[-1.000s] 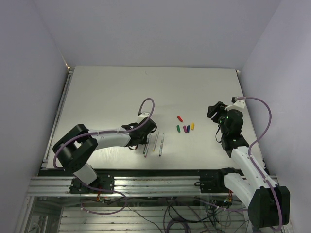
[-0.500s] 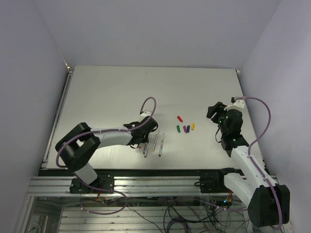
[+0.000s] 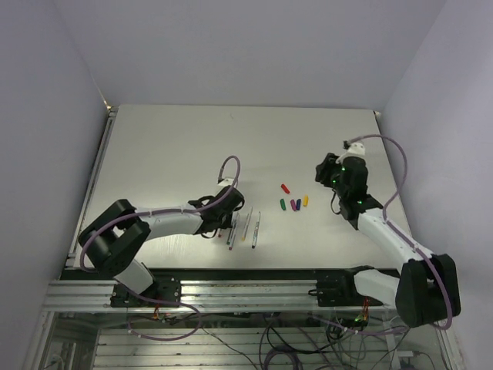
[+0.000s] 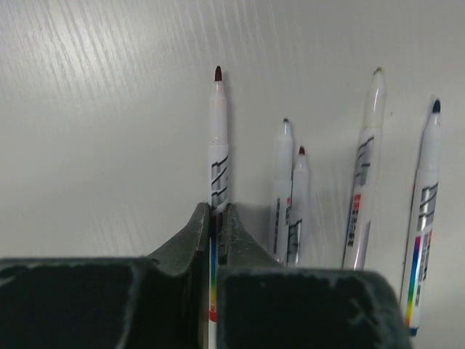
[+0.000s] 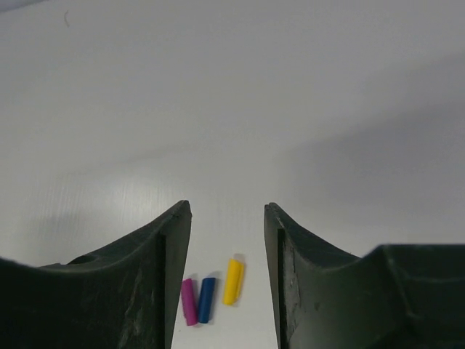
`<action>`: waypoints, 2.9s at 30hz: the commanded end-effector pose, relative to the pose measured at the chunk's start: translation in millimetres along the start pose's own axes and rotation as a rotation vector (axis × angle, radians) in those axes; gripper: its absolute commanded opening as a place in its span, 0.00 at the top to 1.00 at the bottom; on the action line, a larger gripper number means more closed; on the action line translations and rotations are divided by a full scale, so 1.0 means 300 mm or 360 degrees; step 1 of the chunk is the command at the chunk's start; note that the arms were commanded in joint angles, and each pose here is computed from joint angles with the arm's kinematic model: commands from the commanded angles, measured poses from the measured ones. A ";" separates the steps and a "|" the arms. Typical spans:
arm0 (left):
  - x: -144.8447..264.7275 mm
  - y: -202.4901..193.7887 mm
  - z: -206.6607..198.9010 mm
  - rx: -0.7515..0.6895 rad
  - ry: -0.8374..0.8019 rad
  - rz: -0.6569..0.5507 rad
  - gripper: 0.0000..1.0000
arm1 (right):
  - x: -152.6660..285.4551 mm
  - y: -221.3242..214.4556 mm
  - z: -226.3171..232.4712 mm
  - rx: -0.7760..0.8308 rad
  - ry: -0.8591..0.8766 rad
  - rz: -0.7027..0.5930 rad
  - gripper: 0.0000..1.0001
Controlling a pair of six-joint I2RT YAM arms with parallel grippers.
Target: Insert the pens into the pen caps
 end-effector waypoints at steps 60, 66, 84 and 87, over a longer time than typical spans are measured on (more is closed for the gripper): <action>0.241 0.062 -0.029 0.0061 -0.0843 -0.0274 0.93 | -0.271 -0.346 0.309 0.0630 0.0350 0.0793 0.58; 0.234 0.061 -0.022 0.0064 -0.0817 -0.0271 0.93 | -0.274 -0.351 0.320 0.0654 0.0339 0.0818 0.75; 0.237 0.100 -0.054 0.0050 -0.0924 -0.0383 0.93 | -0.219 -0.154 0.364 0.0396 0.0290 0.0493 1.00; 0.244 0.118 -0.072 0.0046 -0.0983 -0.0431 0.93 | -0.191 -0.085 0.379 0.0291 0.0334 0.0346 1.00</action>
Point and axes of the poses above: each gripper's point midway between its finger pads, its own x axis back along the fingers, its own z axis along the line the jaws close on, y = z × x, the point moved 8 cm from there along x, back along the fingers, and after that the axes turned 12 degrees about x, right-handed, at the moved point
